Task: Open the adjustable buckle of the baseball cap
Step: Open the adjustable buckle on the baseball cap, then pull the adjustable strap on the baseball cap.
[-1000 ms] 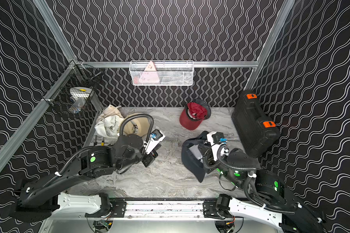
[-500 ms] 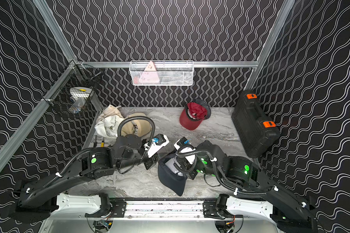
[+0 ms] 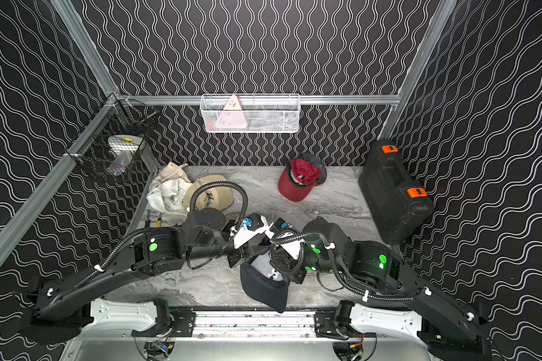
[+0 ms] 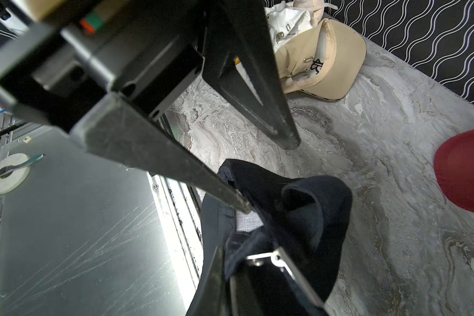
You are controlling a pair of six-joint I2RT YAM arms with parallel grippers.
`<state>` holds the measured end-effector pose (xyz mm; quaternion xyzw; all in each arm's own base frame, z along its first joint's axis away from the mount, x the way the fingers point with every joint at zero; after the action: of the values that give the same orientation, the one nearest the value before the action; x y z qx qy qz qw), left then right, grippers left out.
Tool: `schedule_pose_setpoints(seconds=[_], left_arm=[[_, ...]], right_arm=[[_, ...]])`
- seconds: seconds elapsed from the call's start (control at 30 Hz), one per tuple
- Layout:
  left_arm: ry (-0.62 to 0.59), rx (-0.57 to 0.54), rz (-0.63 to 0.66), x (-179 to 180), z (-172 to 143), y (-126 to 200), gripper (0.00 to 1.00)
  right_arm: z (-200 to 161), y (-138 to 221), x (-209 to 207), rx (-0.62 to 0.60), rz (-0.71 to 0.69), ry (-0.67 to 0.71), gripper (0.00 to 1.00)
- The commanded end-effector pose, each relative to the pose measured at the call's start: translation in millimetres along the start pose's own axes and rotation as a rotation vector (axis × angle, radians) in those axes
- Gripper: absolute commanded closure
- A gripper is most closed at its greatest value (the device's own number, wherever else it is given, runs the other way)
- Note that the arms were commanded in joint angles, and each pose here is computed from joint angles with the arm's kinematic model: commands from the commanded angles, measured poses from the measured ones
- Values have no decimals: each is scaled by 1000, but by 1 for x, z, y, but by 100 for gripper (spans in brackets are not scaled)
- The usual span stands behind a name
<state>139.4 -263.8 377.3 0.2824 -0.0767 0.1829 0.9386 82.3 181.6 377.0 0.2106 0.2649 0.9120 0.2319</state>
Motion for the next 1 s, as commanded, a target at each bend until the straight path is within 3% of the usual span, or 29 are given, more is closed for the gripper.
schedule_pose_setpoints(seconds=[0.0,0.4,0.43,0.53,0.63,0.73,0.97], left_arm=[[-18,-27,-66,-6,4,-1,52],[-1,-61,-182,-15,8,-14,54],[1,-60,-187,-16,9,-15,58],[1,-48,-191,-16,7,-18,81],[-1,-45,-202,-18,6,-18,93],[-3,-42,-205,-18,5,-18,100],[-5,-51,-193,-17,6,-15,100]], right_arm=[[9,4,6,-46,44,11,93],[10,7,12,-51,106,20,94],[11,7,13,-51,111,21,94],[10,8,13,-53,115,22,94],[10,10,12,-59,106,23,94],[9,13,10,-65,89,21,94],[4,16,3,-70,36,5,93]])
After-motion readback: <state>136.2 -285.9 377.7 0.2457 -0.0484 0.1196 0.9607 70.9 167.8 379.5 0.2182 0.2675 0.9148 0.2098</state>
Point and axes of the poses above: each gripper's point midway between its finger pads, its own y axis back along the fingers, its own x axis along the line the jaws close on, z = x × y, the point moved 8 cm from there along y, back along the fingers, and after that the axes turned 11 degrees about -y, right-handed, at the moved point
